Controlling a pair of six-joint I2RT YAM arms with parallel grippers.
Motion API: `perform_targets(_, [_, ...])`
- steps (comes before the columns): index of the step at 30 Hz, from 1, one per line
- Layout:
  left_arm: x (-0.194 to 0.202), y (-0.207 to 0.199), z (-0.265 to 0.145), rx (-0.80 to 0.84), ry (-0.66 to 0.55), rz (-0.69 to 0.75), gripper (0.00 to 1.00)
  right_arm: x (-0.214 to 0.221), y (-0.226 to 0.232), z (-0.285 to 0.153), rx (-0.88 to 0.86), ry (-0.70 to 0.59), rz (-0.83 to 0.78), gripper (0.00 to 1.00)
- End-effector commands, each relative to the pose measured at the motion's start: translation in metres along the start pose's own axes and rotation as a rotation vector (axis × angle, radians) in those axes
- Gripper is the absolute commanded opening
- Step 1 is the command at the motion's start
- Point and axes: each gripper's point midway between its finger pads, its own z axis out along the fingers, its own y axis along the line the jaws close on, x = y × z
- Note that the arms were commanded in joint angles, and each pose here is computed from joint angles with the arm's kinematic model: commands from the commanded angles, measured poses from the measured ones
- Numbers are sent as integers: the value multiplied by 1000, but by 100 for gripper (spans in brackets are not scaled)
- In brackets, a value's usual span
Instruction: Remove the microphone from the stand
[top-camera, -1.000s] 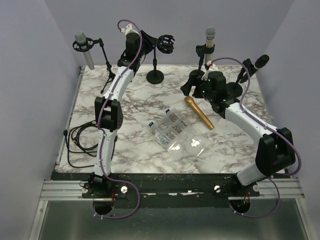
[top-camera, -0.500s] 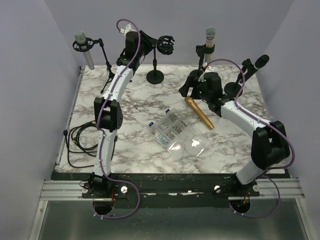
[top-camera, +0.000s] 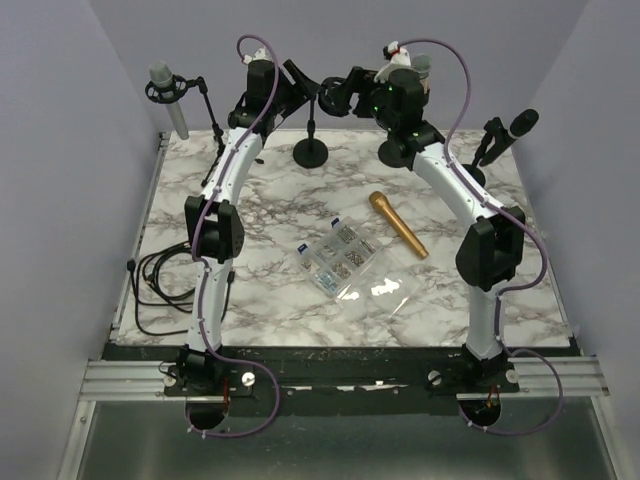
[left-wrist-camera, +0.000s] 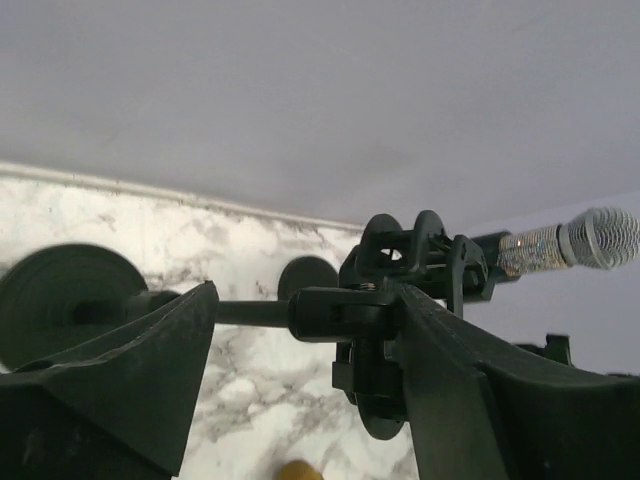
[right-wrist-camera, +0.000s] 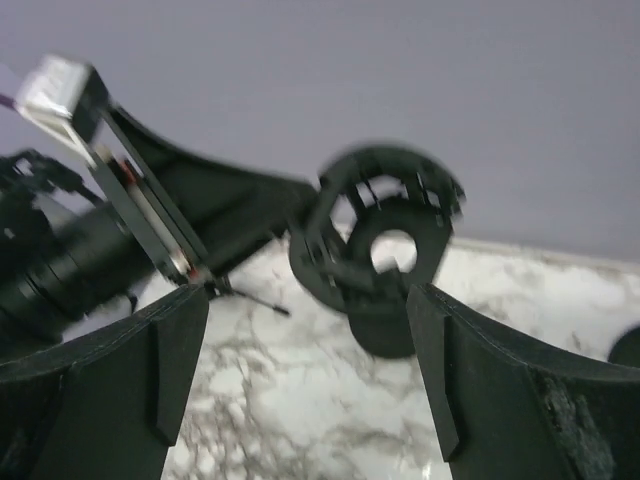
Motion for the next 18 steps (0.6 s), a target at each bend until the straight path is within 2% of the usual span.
perform_targets(1, [39, 53, -35, -154, 250, 28, 77, -14, -1, 26, 52, -39, -91, 89])
perform_targets(5, [-14, 15, -67, -70, 183, 48, 85, -11, 5, 56, 36, -71, -138, 89])
perform_targets(9, [-48, -13, -98, -17, 125, 82, 90, -11, 18, 72, 8, -130, -175, 89])
perform_targets(12, [-58, -27, -107, 19, 109, 88, 92, -3, 13, 80, 30, -141, -182, 91])
perform_targets(18, [-51, -36, -113, 56, 145, 83, 93, 17, -2, 87, 73, -111, -213, 93])
